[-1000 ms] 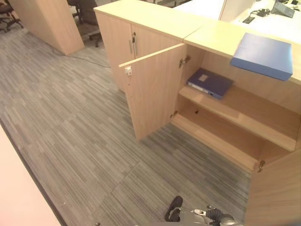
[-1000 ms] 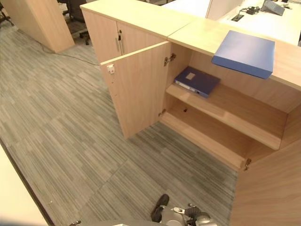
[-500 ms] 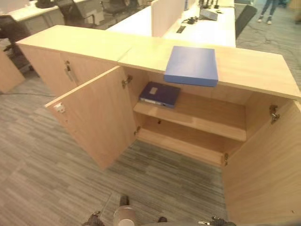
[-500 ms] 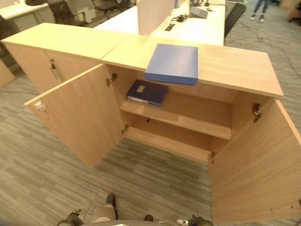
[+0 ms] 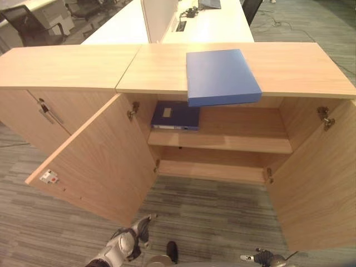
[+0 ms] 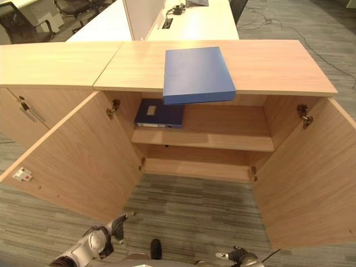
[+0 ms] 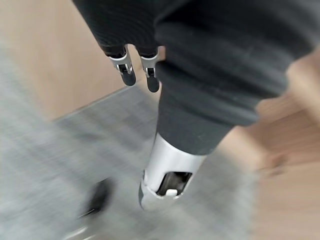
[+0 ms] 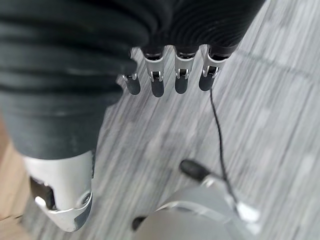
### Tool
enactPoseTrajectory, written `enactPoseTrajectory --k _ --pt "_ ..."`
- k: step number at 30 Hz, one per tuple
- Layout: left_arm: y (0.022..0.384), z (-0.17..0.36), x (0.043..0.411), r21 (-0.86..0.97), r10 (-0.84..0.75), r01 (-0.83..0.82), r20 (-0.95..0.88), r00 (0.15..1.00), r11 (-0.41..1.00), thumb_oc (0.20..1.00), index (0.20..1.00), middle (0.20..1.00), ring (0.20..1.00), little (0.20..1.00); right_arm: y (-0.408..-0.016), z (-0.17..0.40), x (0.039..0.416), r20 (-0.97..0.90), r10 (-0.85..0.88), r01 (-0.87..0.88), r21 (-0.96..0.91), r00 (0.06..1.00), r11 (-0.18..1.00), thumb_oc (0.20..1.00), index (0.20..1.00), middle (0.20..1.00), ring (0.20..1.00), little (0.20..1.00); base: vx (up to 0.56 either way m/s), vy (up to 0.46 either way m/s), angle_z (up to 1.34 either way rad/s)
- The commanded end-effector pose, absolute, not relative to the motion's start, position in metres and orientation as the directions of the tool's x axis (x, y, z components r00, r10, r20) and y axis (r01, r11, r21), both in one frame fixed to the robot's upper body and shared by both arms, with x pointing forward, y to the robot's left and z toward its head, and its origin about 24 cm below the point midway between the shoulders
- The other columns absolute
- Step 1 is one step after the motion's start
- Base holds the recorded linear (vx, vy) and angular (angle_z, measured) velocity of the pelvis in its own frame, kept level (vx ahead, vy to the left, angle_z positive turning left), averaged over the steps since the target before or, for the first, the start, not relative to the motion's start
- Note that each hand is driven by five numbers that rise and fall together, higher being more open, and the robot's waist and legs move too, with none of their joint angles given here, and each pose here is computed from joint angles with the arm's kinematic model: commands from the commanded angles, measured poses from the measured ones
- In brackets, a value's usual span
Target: Put the empty folder in the office cabinet
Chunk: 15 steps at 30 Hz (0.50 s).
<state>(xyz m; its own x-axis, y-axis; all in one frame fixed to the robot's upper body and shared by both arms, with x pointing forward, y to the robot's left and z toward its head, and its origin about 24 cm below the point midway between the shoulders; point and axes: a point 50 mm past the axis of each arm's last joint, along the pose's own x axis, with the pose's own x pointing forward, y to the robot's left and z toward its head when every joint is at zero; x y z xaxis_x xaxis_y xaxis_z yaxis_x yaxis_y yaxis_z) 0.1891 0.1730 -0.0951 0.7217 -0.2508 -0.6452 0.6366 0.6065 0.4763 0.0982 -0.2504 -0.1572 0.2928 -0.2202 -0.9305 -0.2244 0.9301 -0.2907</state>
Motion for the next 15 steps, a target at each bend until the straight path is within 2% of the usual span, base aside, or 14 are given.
enactPoseTrajectory --k 1,4,5,8,9,14,15 --pt "0.174 -0.08 0.2 0.417 -0.279 0.562 -0.568 0.775 0.714 1.0 1.0 1.0 1.0 1.0 -0.252 -0.156 0.102 -0.928 -0.232 -0.24 -0.306 0.292 0.921 1.0 1.0 1.0 1.0 1.0 0.03 0.069 -0.15" --pt "0.173 -0.083 0.196 0.226 -0.254 0.442 -0.563 0.787 0.868 1.0 1.0 1.0 1.0 1.0 -0.247 -0.159 0.096 -0.938 -0.215 -0.23 -0.281 0.273 0.932 1.0 1.0 1.0 1.0 1.0 0.03 0.095 -0.08" --pt "0.171 -0.085 0.192 0.102 -0.246 0.363 -0.566 0.787 0.926 1.0 1.0 1.0 1.0 1.0 -0.244 -0.161 0.09 -0.946 -0.201 -0.216 -0.259 0.255 0.941 1.0 1.0 1.0 1.0 1.0 0.03 0.095 -0.01" --pt "0.171 -0.078 0.198 0.077 -0.234 0.322 -0.534 0.812 0.944 1.0 1.0 1.0 1.0 1.0 -0.244 -0.162 0.084 -0.95 -0.196 -0.168 -0.24 0.241 0.956 1.0 1.0 1.0 1.0 1.0 0.02 0.15 0.02" --pt "0.171 -0.066 0.204 0.103 -0.239 0.328 -0.489 0.839 0.939 1.0 1.0 1.0 1.0 1.0 -0.244 -0.162 0.082 -0.951 -0.198 -0.129 -0.233 0.237 0.964 1.0 1.0 1.0 1.0 1.0 0.0 0.181 0.05" --pt "0.17 -0.046 0.215 0.123 -0.27 0.349 -0.418 0.867 0.929 1.0 1.0 1.0 1.0 1.0 -0.242 -0.162 0.086 -0.947 -0.195 -0.069 -0.219 0.255 0.973 1.0 1.0 1.0 1.0 1.0 0.0 0.135 0.01" --pt "0.169 -0.024 0.227 0.153 -0.288 0.35 -0.324 0.901 0.924 1.0 1.0 1.0 1.0 1.0 -0.24 -0.162 0.091 -0.943 -0.192 -0.052 -0.214 0.273 0.975 1.0 1.0 1.0 1.0 1.0 0.09 -0.019 -0.15"
